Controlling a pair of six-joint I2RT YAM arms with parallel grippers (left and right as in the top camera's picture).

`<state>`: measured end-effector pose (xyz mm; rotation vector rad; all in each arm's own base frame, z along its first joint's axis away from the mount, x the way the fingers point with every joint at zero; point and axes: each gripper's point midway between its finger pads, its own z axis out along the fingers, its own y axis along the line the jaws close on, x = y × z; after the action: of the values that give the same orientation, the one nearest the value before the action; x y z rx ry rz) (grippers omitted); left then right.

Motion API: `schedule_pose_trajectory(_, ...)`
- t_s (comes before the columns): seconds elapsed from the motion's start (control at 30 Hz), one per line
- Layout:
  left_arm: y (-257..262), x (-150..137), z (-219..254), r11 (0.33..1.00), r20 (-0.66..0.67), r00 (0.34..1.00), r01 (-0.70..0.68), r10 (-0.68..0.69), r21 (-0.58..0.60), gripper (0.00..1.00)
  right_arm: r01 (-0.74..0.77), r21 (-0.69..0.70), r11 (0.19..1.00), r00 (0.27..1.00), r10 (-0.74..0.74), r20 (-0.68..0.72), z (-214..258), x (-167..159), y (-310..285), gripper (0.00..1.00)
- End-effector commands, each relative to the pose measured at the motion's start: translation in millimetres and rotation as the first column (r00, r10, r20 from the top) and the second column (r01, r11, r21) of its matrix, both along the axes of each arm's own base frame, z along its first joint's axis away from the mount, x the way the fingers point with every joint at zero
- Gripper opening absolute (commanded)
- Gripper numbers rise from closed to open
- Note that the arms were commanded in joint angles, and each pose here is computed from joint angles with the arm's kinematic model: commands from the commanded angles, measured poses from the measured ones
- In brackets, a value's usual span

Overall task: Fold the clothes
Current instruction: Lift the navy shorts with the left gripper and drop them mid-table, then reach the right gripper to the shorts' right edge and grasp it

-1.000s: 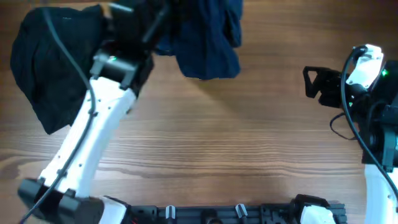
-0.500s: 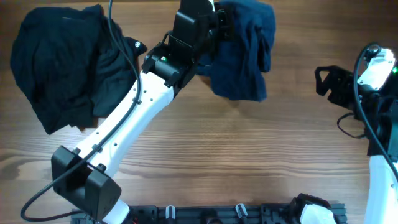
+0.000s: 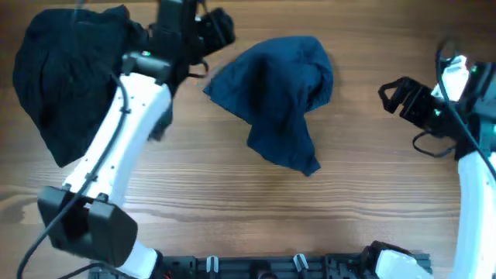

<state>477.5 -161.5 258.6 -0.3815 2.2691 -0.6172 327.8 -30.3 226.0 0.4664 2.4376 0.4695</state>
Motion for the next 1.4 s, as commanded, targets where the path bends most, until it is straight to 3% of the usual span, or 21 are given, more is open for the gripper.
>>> schedule_pose_trajectory(0.0,14.7,-8.7,17.7,0.998,-0.003,0.999,0.038,-0.038,-0.059,0.78,-0.043,0.1,0.994,0.997,0.05,-0.066,-21.8,13.2,9.6,0.95)
schedule_pose_trajectory(0.13,13.6,-14.2,11.3,0.989,0.014,0.99,0.136,-0.137,0.067,0.75,-0.113,0.183,0.977,0.982,0.138,-0.133,-59.8,28.4,18.8,0.85)
schedule_pose_trajectory(0.27,21.8,-14.3,5.9,0.987,0.002,0.994,0.104,-0.105,0.121,0.76,-0.235,0.198,0.952,0.959,0.26,-0.112,-83.3,45.2,36.4,0.79)
schedule_pose_trajectory(0.47,23.1,-14.8,4.8,0.972,0.014,0.989,0.145,-0.15,0.183,0.78,-0.437,0.097,0.894,0.898,0.44,-0.016,-112.4,83.5,77.1,0.79)
schedule_pose_trajectory(0.87,25.8,-15.3,2.4,0.961,0.013,0.986,0.161,-0.168,0.225,0.79,-0.467,0.003,0.884,0.883,0.467,-0.048,-199.5,123.0,73.6,0.78)
schedule_pose_trajectory(1.1,25.6,-14.4,3.3,0.961,0.018,0.986,0.16,-0.168,0.225,0.79,-0.495,0.038,0.868,0.868,0.496,-0.026,-212.0,126.1,85.5,0.57)
schedule_pose_trajectory(1.17,25.5,-14.1,3.7,0.961,0.02,0.986,0.159,-0.168,0.224,0.79,-0.511,0.033,0.859,0.859,0.512,-0.017,-211.4,127.1,93.5,0.46)
schedule_pose_trajectory(1.27,25.5,-14.1,3.7,0.961,0.02,0.986,0.159,-0.168,0.224,0.79,-0.538,0.026,0.842,0.843,0.538,-0.005,-209.8,128.0,108.9,0.11)
schedule_pose_trajectory(1.3,25.5,-14.1,3.7,0.961,0.02,0.986,0.159,-0.168,0.224,0.78,-0.542,0.025,0.84,0.84,0.542,-0.002,-209.3,128.4,112.2,0.04)
schedule_pose_trajectory(1.37,25.4,-14.1,3.7,0.961,0.02,0.986,0.159,-0.168,0.224,0.74,-0.509,0.046,0.859,0.86,0.51,0.002,-204.4,131.4,111.7,0.04)
